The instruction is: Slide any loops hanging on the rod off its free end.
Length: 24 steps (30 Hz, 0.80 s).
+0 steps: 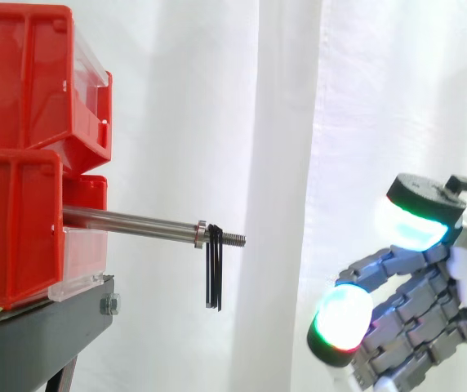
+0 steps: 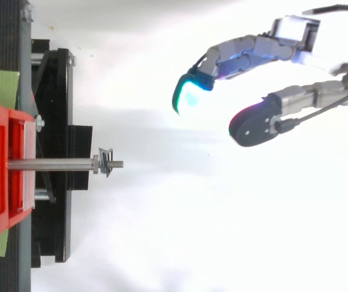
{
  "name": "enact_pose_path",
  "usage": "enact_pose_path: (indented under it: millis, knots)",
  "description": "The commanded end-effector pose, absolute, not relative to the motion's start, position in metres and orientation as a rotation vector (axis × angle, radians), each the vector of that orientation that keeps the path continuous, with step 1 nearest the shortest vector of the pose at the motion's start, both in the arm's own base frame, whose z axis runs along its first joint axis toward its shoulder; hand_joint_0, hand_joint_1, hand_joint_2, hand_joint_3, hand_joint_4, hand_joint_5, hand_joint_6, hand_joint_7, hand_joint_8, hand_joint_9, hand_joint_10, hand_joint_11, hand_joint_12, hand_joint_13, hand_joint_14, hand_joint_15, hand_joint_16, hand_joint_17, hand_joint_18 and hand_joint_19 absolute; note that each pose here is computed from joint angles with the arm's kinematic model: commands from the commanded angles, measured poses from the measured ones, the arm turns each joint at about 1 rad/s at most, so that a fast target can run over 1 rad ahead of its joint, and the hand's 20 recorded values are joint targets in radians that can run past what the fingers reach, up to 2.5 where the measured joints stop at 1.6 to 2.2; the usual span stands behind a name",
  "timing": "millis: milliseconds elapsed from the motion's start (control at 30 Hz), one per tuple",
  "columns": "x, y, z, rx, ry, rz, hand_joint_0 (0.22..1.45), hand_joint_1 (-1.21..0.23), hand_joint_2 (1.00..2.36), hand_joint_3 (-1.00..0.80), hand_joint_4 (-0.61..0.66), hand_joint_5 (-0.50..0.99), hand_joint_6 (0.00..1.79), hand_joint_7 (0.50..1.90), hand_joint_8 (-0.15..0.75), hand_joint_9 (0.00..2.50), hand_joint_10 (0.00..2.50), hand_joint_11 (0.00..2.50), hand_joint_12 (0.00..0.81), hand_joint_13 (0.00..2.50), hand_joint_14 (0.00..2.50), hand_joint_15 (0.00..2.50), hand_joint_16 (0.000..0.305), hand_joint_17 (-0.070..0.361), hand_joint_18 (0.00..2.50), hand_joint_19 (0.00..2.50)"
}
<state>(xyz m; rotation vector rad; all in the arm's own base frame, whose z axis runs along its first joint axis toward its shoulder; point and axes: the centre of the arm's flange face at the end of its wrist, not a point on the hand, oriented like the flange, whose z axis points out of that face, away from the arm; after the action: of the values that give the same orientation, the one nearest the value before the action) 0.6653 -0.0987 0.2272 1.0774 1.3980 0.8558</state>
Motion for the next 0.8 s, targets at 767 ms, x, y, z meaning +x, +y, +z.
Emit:
enact_pose_path:
  millis: [767]
  knots:
    - [0.758, -0.064, 0.131, 0.775, 1.264, 0.947, 0.48, -0.5, 1.0, -0.5, 0.29, -0.22, 0.5, 0.92, 0.307, 0.58, 0.0, 0.09, 0.348, 0.52, 0.0, 0.0, 0.058, 0.13, 0.57, 0.19]
